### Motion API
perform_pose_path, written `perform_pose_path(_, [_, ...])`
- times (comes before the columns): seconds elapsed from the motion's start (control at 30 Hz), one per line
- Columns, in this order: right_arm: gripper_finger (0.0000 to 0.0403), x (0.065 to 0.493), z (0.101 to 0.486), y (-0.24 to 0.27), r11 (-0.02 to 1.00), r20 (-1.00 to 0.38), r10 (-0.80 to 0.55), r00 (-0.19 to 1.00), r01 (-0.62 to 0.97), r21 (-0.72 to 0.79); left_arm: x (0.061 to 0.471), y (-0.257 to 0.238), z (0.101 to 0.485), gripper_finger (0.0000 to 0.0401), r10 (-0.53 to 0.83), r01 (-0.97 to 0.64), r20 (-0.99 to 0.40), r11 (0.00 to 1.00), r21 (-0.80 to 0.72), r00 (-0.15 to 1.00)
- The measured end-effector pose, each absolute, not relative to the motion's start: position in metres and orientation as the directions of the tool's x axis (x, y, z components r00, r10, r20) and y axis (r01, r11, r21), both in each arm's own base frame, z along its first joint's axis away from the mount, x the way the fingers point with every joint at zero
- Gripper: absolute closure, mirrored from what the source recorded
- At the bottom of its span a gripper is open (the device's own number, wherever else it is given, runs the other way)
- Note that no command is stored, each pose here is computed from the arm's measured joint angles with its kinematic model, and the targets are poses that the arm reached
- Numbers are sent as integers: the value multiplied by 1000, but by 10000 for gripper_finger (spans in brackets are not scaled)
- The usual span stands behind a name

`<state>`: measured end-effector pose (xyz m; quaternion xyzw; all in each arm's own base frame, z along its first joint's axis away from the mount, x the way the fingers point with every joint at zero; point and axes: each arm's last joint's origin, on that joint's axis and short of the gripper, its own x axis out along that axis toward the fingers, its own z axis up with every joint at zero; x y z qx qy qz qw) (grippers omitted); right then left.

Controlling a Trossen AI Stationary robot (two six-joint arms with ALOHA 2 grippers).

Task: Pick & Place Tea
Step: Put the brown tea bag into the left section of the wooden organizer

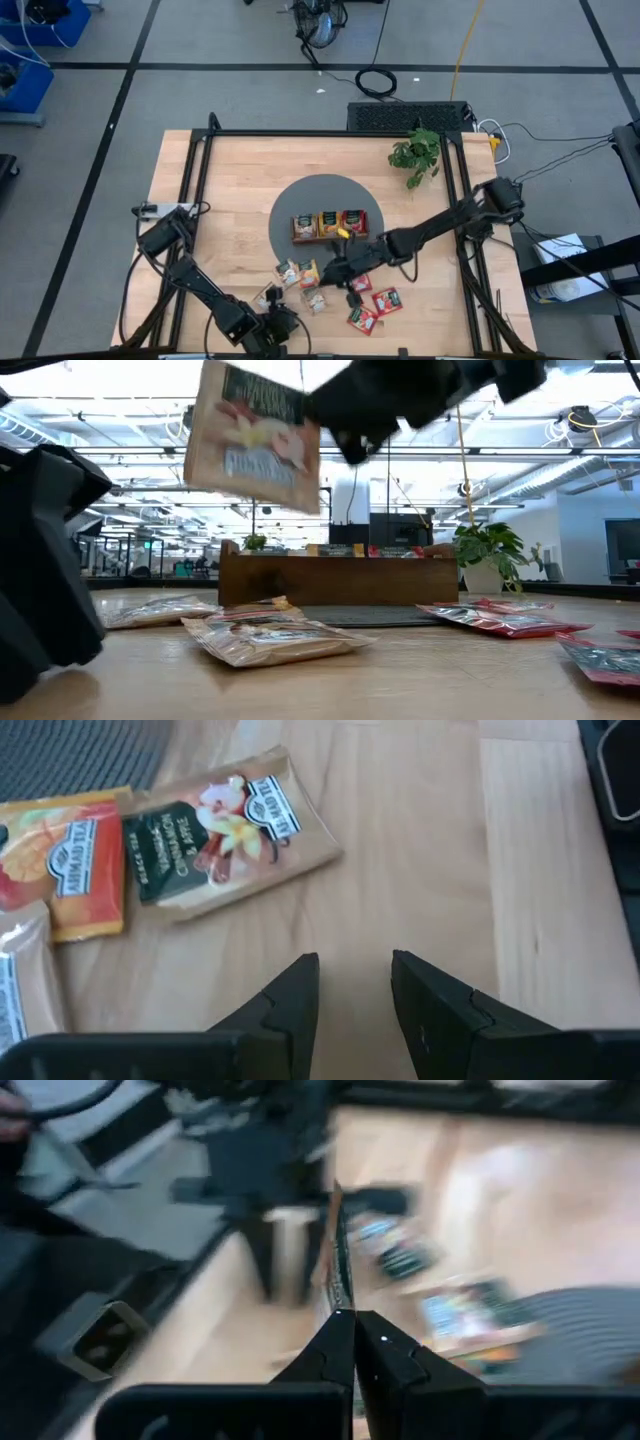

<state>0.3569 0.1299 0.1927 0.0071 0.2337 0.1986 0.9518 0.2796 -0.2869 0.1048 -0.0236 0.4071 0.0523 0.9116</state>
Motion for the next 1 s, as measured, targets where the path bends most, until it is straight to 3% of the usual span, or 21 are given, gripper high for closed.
perform_pose_path(0.13, [403, 350, 220, 106, 947, -436, 263, 861, -316, -53, 275, -291, 105, 268, 74, -113, -737, 994, -4, 671])
perform_pose_path(0.33, [403, 352, 240, 67, 953, -386, 171, 906, -251, -167, 274, -293, 106, 268, 79, -141, -731, 990, -23, 677])
perform_pose_path(0.6, [403, 367, 213, 20, 975, -455, 48, 889, -141, -173, 268, -299, 107, 267, 69, -119, -731, 993, -17, 679])
perform_pose_path(1.0, [403, 378, 176, -2, 975, -531, -3, 847, -116, -192, 263, -305, 109, 268, 32, -79, -741, 996, -29, 671])
